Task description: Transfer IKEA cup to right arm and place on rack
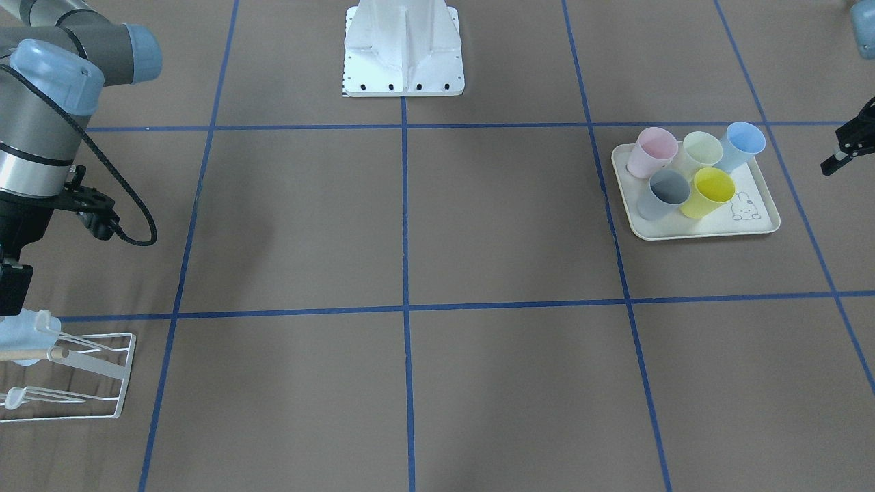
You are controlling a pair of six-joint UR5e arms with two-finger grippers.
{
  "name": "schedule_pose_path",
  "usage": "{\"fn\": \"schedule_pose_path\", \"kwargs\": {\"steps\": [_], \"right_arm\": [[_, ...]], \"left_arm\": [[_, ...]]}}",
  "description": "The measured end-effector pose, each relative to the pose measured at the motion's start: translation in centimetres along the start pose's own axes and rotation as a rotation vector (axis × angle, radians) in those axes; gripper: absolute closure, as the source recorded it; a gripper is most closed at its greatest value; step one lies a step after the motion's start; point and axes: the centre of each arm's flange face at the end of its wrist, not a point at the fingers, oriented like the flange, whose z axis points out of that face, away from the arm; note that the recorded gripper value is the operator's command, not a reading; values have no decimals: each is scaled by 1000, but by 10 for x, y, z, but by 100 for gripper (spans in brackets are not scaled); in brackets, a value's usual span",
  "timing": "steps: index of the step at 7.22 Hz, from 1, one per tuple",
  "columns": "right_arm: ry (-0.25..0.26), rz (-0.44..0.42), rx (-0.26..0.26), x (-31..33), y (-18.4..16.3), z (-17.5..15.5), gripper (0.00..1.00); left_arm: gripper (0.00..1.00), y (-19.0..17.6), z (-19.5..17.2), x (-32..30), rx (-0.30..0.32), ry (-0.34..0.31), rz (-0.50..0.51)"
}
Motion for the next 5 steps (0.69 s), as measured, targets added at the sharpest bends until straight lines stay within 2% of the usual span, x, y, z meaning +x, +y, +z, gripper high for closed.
{"fn": "schedule_pose_path", "kwargs": {"steps": [2,4,5], "right_arm": [[-33,317,163,3,1,-20,0],[-99,688,317,6,0,-52,0],[-151,875,386,9,-2,-67,0]], "left_arm": [[0,5,10,9,-16,-10,24],[0,13,32,7,-44,-104,-11],[0,18,48,11,-54,-141,-38]]}}
